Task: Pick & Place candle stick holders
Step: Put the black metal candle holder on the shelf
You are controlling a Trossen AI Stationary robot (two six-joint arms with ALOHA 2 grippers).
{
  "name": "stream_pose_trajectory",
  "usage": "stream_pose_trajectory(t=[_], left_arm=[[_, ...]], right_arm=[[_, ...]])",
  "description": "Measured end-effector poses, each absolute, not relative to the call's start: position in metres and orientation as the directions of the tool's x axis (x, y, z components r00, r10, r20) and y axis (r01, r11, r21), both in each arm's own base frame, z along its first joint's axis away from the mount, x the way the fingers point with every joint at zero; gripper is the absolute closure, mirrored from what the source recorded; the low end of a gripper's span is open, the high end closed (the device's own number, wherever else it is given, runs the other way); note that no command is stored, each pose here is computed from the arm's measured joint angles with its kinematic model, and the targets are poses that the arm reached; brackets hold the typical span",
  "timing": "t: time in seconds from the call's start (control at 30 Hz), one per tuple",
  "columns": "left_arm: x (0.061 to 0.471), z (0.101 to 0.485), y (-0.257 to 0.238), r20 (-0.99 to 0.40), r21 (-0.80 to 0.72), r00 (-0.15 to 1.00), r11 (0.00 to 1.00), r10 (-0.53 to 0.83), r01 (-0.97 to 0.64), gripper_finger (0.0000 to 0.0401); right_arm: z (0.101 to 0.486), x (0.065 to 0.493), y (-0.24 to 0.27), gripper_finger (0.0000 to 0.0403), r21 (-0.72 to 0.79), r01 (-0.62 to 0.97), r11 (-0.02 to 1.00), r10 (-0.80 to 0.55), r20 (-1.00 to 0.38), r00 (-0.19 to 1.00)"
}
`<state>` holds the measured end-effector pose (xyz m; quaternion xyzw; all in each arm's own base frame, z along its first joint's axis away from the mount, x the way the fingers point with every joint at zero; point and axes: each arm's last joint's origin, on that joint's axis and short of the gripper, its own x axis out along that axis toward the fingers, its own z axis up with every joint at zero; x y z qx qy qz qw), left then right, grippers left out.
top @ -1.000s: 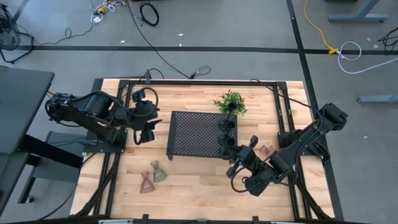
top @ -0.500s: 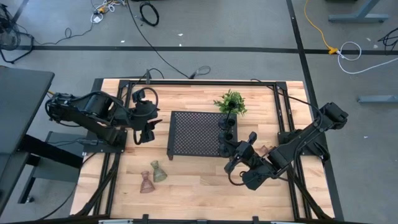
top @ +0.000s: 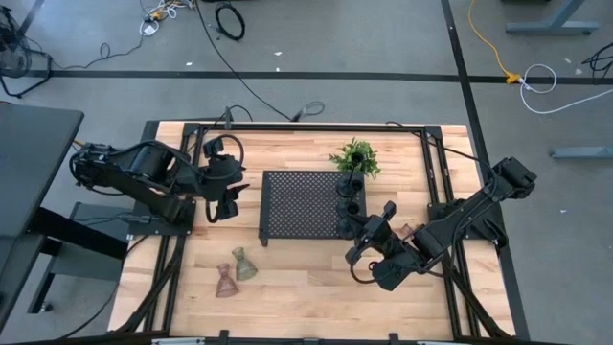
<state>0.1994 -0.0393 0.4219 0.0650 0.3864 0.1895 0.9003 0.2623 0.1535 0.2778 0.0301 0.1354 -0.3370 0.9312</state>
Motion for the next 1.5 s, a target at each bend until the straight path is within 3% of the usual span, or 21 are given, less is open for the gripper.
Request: stream_pose_trajectory(t=[0.5, 1.27, 1.5], left_arm=[[0.1971, 0.4202, -0.0387, -0.687, 0.261, 0.609, 0.916, 0.397, -0.303, 0.0208], [0.1971, 0.4202, -0.0387, -0.687, 0.264, 0.609, 0.917, 0.397, -0.301, 0.0208], [0.1971, 0.4202, -0.0387, -0.687, 0.262, 0.609, 0.917, 0.397, -0.302, 0.0208]], right_arm=[[0.2753, 0.2573, 0.1562, 0.0373, -0.038, 0.636, 0.77, -0.62, -0.277, 0.734], [0.2743, 0.2561, 0.1561, 0.0241, -0.052, 0.642, 0.765, -0.63, -0.27, 0.728], [0.2773, 0.2552, 0.1544, 0.0227, -0.091, 0.679, 0.729, -0.681, -0.204, 0.704]])
